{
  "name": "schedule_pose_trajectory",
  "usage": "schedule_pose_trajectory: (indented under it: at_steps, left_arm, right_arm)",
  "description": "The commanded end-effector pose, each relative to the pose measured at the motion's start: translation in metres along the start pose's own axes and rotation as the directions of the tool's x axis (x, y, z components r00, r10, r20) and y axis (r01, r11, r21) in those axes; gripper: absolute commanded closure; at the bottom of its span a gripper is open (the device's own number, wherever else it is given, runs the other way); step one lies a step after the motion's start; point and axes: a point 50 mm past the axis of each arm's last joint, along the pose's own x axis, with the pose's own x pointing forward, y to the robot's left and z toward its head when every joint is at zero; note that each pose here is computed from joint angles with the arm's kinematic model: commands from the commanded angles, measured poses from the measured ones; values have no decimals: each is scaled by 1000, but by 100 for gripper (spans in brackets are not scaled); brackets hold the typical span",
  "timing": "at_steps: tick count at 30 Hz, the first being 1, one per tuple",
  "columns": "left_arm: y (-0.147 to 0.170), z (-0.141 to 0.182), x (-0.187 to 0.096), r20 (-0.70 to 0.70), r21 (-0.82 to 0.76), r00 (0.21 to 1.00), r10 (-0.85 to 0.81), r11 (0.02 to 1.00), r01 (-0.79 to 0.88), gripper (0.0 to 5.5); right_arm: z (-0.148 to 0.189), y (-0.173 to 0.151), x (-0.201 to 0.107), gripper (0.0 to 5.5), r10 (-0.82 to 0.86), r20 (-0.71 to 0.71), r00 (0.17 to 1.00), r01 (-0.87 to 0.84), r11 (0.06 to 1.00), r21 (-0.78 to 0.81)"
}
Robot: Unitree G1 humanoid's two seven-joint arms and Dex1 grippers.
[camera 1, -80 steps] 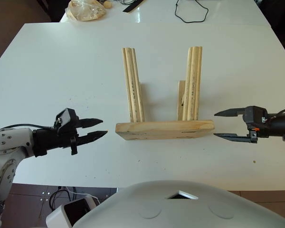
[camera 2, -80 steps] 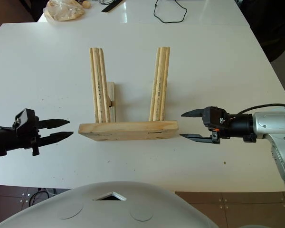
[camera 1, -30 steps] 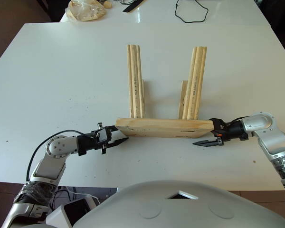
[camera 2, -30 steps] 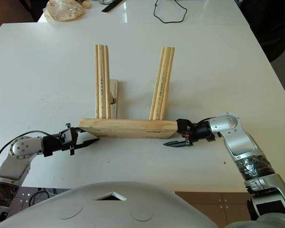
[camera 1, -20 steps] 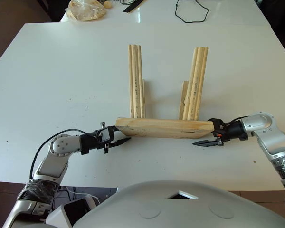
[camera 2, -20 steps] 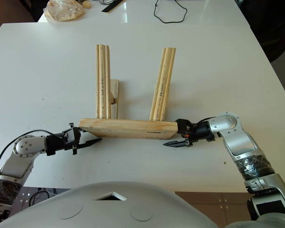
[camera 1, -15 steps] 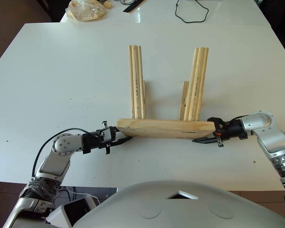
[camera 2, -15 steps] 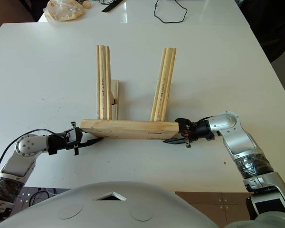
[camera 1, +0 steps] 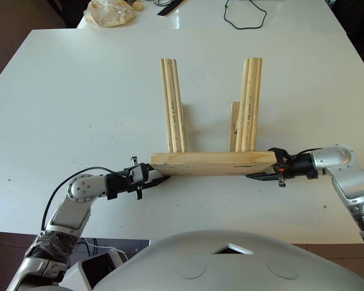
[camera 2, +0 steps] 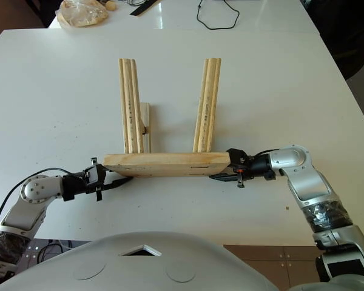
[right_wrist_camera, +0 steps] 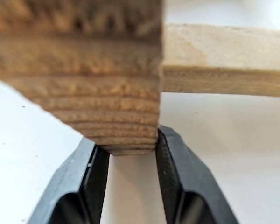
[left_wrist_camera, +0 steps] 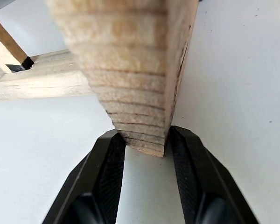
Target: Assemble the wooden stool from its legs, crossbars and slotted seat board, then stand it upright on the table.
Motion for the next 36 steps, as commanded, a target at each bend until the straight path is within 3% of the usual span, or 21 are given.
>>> schedule_pose_trajectory:
  at_steps: [1,12,17,23,31,36]
  left_arm:
    - [-7,17,-9,18,7,1000,19,1000,-19,403]
    - [-21,97,-44,131,-162,988,-81,981,102,403]
    - [-22,129,-53,208,-285,972,-106,944,164,403]
    - [-22,160,-70,260,-362,943,-207,885,294,403]
    - [-4,201,-83,364,-406,892,-268,816,411,403]
    - [-5,209,-90,367,-457,875,-315,759,465,403]
  right_arm:
    - [15,19,-20,410,-25,50,998,22,997,72]
    - [82,56,-55,410,90,240,967,-159,945,286]
    - [104,69,-69,410,137,407,903,-323,841,434]
    - [124,89,-75,410,143,546,825,-462,728,507]
    - [131,107,-71,410,159,557,815,-498,685,532]
    - [132,113,-77,410,185,541,821,-505,678,534]
